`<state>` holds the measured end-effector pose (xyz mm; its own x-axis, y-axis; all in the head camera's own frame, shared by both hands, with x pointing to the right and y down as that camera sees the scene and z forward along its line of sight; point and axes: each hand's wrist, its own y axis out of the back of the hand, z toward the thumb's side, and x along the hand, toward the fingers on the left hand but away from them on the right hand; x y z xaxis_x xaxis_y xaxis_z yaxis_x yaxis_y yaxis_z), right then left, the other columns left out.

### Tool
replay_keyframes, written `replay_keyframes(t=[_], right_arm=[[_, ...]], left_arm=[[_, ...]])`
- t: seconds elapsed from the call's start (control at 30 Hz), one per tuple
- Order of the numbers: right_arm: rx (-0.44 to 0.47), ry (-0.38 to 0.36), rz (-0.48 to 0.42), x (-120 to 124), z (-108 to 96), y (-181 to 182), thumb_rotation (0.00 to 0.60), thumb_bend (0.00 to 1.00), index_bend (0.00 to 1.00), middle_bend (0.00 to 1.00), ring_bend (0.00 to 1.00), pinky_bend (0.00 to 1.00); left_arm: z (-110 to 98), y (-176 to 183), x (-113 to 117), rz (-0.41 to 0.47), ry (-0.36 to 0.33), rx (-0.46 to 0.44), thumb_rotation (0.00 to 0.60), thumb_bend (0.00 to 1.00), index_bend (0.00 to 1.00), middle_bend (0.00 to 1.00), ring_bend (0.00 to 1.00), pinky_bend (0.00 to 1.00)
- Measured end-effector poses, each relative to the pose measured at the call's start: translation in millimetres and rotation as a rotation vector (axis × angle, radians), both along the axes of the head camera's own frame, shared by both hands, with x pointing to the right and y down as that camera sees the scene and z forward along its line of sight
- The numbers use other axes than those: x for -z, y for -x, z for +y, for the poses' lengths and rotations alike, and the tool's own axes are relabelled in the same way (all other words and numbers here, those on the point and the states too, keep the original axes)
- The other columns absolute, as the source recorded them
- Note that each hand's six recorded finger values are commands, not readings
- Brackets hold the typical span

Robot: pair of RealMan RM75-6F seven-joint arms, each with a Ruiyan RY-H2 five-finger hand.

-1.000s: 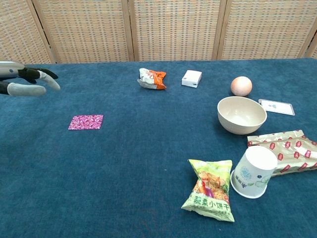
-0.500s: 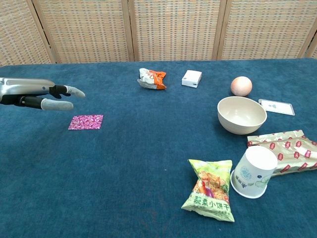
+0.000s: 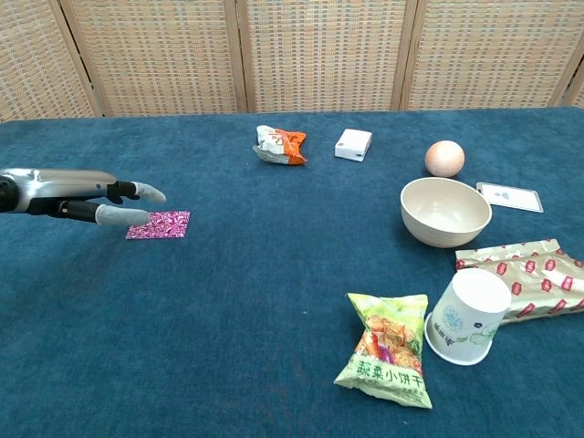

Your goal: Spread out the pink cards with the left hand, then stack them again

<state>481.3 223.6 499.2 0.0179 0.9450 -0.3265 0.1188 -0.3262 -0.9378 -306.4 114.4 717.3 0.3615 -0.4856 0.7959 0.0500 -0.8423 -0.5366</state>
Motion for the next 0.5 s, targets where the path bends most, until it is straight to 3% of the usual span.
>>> replay_keyframes(t=[0.5], right_arm=[[-0.014,-0.001,0.007,2.1,3.8,-5.2,0.600,0.14,0.32,0.28,0.15,0.08]], left_arm=[[-0.5,-17.8,-18.9,-0.003,0.028,-0.005,0.051,0.00,0.05,0.00,0.00,0.06]])
